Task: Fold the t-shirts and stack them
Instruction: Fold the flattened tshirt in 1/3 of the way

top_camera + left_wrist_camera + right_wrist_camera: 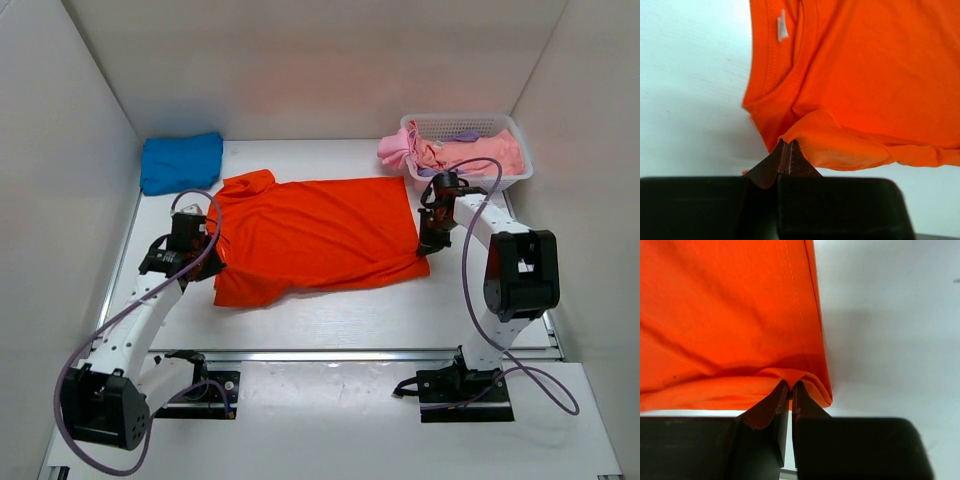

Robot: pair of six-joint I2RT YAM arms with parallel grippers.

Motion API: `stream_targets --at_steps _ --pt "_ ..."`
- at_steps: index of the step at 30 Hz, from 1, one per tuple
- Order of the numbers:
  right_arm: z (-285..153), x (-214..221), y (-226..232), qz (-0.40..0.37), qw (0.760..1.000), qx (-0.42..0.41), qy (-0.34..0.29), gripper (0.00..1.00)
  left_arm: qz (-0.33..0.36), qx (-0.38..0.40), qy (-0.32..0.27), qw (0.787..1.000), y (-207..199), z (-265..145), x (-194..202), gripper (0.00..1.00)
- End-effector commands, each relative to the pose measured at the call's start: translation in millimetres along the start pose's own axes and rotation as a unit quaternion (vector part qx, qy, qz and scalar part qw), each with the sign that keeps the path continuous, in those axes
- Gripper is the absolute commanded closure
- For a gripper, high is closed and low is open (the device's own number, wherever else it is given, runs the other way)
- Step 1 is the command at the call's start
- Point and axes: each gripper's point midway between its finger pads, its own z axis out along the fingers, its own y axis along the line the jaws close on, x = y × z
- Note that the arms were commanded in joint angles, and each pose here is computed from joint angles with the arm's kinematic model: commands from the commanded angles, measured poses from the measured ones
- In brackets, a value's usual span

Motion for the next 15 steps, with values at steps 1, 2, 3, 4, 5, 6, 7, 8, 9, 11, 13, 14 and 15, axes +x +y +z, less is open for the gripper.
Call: stream_targets --at_steps 1,2,3,4,5,6,7,8,9,11,13,14,15 --pt "0 -15 1 -0.007 1.000 -0.005 -0.008 1.00 -0.001 -0.002 -0.052 0.999 0 -1 -38 1.00" --pt "2 -17 1 -0.009 1.000 -0.002 -0.008 1.00 -0.006 -0.005 -0.047 0.999 4 3 -38 1.00" --pt "4 -16 2 -0.008 1.000 -0.004 -0.004 1.00 -0.003 -0.002 -0.046 0.999 2 5 -40 1.00" --pt "2 -22 2 -0.008 1.000 -0.006 -0.011 1.00 -0.006 -0.008 -0.051 0.999 6 6 -43 1.00" --pt "3 -24 1 -0.007 1.000 -0.005 -0.010 1.00 -0.006 -0.012 -0.050 0.999 9 10 -44 1.00" --pt "4 -26 3 -0.012 1.000 -0.007 -0.009 1.00 -0.005 -0.014 -0.048 0.999 10 13 -44 1.00" --pt "5 -28 0 -0.009 1.000 -0.001 -0.009 1.00 -0.008 -0.018 -0.050 0.999 14 15 -46 1.00" --pt "4 -30 3 -0.008 1.000 -0.005 -0.010 1.00 -0.012 -0.019 -0.055 0.998 17 16 -50 1.00" --pt "6 -33 3 -0.011 1.000 -0.004 -0.011 1.00 -0.007 -0.018 -0.053 0.998 16 18 -49 1.00" --pt "9 -36 2 -0.008 1.000 -0.002 -0.006 1.00 -0.006 -0.017 -0.056 0.998 16 24 -53 1.00" --pt "10 -40 3 -0.011 1.000 -0.003 -0.007 1.00 -0.010 -0.016 -0.056 0.998 16 28 -56 1.00" --pt "11 -44 4 -0.010 1.000 -0.004 -0.010 0.99 -0.009 -0.014 -0.053 0.998 15 30 -56 1.00" --pt "11 -46 6 -0.013 1.000 -0.005 -0.011 1.00 -0.010 -0.014 -0.056 0.998 16 32 -59 1.00"
